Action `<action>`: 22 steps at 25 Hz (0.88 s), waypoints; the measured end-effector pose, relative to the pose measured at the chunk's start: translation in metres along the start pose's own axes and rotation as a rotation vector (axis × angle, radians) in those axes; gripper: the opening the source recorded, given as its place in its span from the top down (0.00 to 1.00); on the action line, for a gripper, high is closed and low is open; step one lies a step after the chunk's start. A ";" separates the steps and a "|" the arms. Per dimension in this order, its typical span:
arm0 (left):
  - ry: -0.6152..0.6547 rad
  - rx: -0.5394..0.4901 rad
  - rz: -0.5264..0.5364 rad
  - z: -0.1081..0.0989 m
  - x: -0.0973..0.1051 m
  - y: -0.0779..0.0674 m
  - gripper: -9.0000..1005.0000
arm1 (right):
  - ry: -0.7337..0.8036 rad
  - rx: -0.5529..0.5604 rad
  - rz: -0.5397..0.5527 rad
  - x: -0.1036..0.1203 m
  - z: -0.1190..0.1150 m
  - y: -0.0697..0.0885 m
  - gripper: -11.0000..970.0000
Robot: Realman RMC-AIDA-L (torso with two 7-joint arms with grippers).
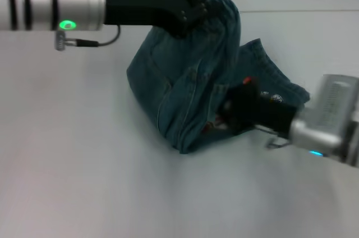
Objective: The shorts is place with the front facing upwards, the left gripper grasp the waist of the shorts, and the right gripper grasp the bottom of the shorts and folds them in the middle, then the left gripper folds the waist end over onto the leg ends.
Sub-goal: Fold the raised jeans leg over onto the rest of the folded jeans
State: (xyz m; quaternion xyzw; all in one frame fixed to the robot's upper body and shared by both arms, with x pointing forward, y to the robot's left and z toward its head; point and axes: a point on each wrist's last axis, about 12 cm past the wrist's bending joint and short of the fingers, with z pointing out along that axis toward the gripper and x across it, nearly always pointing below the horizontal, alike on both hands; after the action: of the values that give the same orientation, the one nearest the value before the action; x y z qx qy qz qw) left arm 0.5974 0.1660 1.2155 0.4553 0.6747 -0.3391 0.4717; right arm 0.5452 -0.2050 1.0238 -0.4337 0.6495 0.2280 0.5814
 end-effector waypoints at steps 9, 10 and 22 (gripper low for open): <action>0.005 0.006 -0.027 0.052 0.012 -0.013 0.94 | -0.066 -0.062 0.014 0.000 -0.112 -0.001 0.99; -0.006 0.019 -0.032 0.059 0.013 -0.018 0.94 | -0.069 -0.088 0.016 -0.002 -0.119 0.002 0.99; -0.041 0.003 -0.115 0.109 0.027 -0.042 0.82 | -0.047 -0.274 -0.004 -0.010 -0.120 0.010 0.99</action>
State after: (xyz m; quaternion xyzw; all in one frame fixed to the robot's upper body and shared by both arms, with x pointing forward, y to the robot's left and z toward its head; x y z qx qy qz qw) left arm 0.5900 0.0621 1.1559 0.4094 0.6894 -0.3761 0.4644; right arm 0.4696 -0.2929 1.0581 -0.5049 0.5974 0.3236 0.5324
